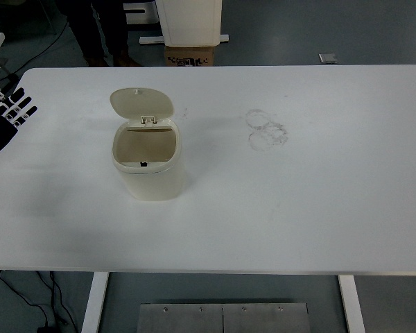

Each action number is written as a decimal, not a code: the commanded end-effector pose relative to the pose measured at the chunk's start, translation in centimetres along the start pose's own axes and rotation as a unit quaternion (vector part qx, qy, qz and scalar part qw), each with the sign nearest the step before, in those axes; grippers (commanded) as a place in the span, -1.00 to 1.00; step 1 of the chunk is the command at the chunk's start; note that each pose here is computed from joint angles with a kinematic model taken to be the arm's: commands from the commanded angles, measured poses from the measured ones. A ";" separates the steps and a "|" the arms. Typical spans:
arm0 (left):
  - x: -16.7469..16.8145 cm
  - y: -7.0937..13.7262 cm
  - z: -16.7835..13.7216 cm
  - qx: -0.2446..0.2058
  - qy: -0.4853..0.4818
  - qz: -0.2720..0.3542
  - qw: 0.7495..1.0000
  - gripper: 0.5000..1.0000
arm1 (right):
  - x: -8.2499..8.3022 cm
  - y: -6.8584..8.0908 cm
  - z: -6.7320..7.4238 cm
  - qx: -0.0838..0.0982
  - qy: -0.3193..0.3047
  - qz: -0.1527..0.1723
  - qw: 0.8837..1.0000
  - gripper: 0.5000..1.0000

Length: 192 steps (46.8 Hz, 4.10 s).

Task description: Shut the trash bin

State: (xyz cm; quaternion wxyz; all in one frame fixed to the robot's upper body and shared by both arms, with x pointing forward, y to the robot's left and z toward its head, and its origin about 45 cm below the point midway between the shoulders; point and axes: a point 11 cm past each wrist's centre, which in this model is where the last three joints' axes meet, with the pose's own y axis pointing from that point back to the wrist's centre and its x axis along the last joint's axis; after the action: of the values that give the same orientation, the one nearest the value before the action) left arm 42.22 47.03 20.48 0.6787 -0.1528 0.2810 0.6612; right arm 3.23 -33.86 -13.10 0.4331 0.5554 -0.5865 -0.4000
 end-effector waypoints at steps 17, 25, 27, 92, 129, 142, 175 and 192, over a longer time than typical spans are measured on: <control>-1.0 0.8 0.9 0.027 -0.032 -0.007 0.999 1.00 | 0.0 0.0 0.0 0.000 0.000 0.000 1.000 0.97; -2.0 0.7 0.7 0.049 -0.051 -0.015 0.997 1.00 | 0.0 0.0 0.1 -0.001 0.000 0.000 1.000 0.97; -2.1 0.7 0.7 0.052 -0.056 -0.016 0.997 1.00 | 0.0 0.0 0.0 0.000 0.000 0.000 1.000 0.97; -25.2 -0.9 5.8 0.176 -0.479 -0.287 0.810 1.00 | 0.0 0.0 0.0 0.000 0.000 0.000 1.000 0.97; -32.2 -1.1 4.4 0.255 -0.655 -0.288 0.650 1.00 | 0.0 0.0 0.0 0.000 0.000 -0.001 1.000 0.97; -33.5 -0.6 3.9 0.265 -0.666 -0.293 0.633 1.00 | 0.0 0.0 0.0 0.000 0.000 -0.001 1.000 0.97; -32.7 1.4 -0.1 0.310 -0.658 -0.331 0.602 1.00 | 0.0 0.0 0.0 0.000 0.000 -0.001 1.000 0.97; -31.6 2.4 -2.0 0.338 -0.652 -0.342 0.587 1.00 | 0.0 0.0 0.0 0.000 0.000 0.000 1.000 0.97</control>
State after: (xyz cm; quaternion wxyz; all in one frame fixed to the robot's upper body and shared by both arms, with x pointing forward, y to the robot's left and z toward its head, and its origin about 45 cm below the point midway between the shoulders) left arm 40.91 20.48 38.17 0.8580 0.4728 -0.1110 0.1672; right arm 3.19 -33.85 -13.10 0.4332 0.5553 -0.5862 -0.4004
